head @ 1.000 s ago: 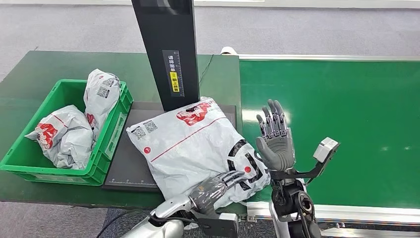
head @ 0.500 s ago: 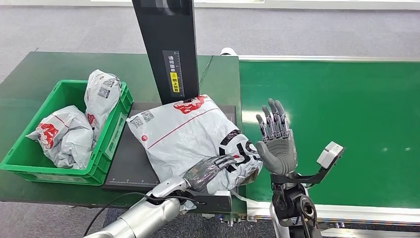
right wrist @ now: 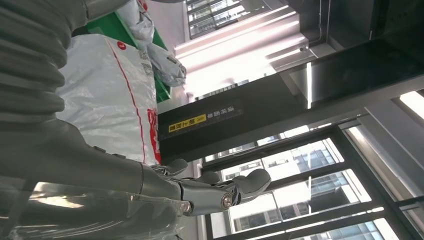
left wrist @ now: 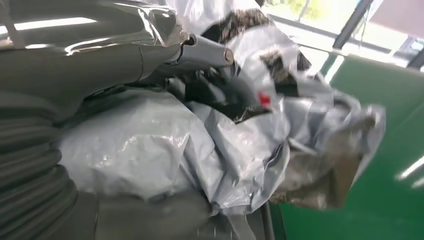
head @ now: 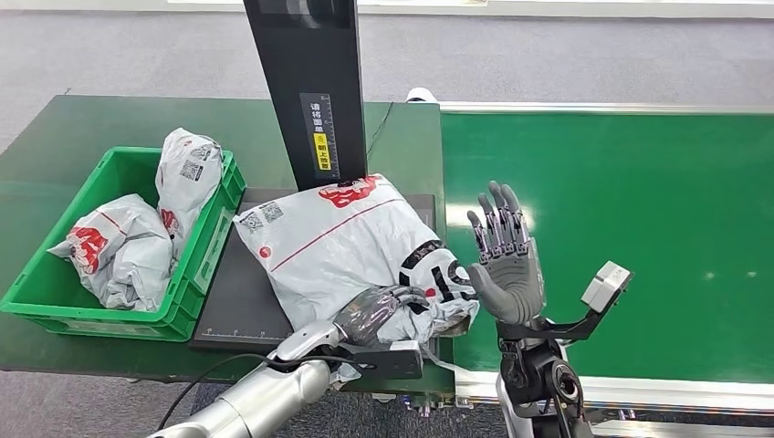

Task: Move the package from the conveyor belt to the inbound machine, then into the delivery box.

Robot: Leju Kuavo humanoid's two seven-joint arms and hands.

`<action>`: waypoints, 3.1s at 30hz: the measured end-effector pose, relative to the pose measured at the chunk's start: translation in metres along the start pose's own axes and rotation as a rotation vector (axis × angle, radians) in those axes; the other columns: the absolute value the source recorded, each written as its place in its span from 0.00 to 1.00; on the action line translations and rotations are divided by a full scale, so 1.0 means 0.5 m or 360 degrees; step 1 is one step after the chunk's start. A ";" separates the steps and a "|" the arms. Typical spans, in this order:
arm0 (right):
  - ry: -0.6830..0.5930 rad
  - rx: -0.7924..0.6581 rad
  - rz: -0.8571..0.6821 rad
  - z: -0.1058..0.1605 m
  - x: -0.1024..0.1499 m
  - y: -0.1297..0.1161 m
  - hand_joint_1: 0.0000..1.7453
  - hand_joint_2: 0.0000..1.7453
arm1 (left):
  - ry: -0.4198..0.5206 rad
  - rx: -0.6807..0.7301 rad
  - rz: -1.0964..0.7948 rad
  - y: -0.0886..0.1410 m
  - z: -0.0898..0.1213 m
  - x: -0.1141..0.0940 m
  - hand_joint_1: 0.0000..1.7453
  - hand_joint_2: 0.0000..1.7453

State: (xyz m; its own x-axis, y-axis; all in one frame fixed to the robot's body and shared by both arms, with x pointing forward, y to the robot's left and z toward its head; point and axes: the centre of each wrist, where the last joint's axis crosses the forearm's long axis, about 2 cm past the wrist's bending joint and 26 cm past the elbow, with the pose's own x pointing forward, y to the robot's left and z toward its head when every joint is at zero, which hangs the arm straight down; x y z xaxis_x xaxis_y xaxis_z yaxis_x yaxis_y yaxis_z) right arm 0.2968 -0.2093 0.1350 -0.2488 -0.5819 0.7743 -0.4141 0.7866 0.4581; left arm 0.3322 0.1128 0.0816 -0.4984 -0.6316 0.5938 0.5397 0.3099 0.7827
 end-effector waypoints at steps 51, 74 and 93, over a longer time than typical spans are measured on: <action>0.0022 -0.0183 0.0095 0.084 0.000 -0.029 0.00 1.00 | -0.0801 0.2495 0.0386 0.483 0.502 -0.023 1.00 1.00; 0.0018 -0.0123 0.0071 0.044 0.005 -0.027 0.00 1.00 | 0.0449 0.2086 0.0133 0.448 0.500 -0.280 1.00 1.00; 0.0050 -0.0143 0.0084 0.054 0.003 -0.038 0.00 1.00 | 0.0168 0.1471 0.0428 0.343 0.367 -0.220 0.00 1.00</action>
State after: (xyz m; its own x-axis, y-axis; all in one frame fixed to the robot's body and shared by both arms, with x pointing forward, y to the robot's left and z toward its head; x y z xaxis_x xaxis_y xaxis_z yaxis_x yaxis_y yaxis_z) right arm 0.2807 -0.2305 0.1157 -0.2399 -0.5332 0.8112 -0.3208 0.8322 0.4522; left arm 0.3551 0.3660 0.1848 -0.3483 -0.5048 0.7899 -0.1423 0.8613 0.4877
